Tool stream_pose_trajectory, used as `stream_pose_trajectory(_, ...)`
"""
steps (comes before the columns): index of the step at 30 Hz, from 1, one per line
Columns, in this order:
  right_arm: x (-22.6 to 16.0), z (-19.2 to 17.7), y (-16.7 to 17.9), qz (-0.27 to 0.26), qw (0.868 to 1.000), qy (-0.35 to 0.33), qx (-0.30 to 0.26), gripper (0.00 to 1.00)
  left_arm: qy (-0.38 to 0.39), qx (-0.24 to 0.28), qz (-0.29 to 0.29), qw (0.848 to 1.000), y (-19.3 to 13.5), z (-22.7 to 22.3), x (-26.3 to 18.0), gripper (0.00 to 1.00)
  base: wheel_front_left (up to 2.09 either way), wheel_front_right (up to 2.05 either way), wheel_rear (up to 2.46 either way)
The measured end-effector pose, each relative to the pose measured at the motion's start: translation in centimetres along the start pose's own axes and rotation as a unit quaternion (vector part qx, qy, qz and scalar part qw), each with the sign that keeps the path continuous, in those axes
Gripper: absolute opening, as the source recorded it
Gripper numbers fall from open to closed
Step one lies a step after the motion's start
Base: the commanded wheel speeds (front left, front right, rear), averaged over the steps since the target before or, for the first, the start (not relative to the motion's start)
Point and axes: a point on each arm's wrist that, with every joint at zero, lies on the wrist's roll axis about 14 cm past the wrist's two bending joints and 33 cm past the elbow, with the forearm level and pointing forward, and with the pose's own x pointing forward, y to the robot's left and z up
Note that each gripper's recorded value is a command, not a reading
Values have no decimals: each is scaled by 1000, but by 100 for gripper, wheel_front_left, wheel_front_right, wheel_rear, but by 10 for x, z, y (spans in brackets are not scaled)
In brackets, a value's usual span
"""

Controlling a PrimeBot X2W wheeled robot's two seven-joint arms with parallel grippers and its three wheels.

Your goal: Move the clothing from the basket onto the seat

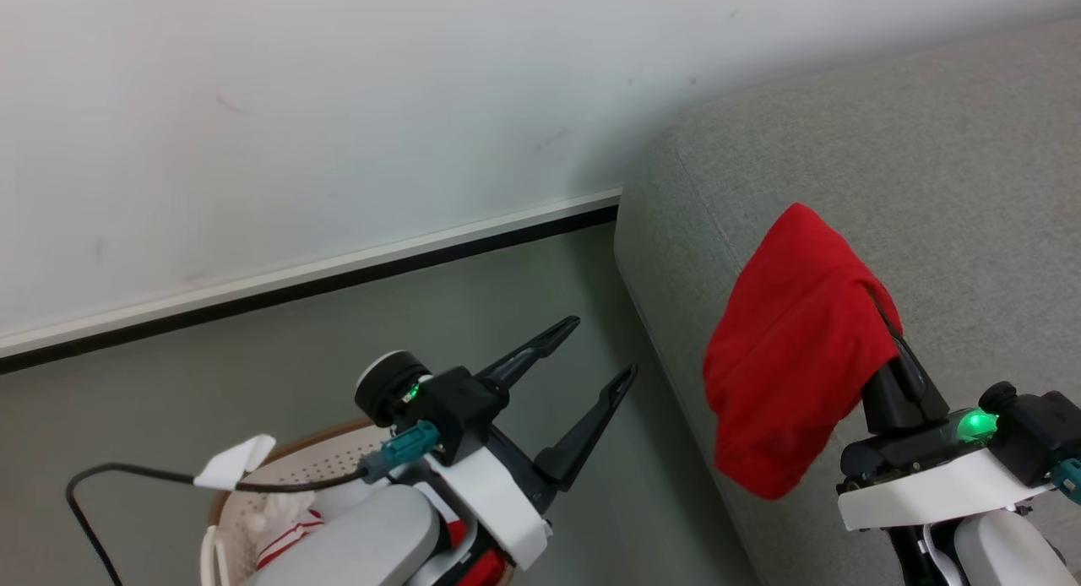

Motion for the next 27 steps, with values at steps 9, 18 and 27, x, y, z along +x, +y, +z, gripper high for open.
stream_pose_trajectory(9, -4, 5, -18, -28, 1000, -5, -14, 0, -7, -5, -24, 1000, -4, -8, 12, 100, 0, 0, 0)
stream_pose_trajectory(18, 16, 20, -43, -47, 998, -22, -45, 0, -9, -6, -41, 999, 0, -18, 15, 100, 0, 0, 0)
stream_pose_trajectory(27, 61, 23, -94, -89, 992, -27, -90, 0, -11, -13, -53, 998, 26, -40, 19, 100, 0, 0, 0)
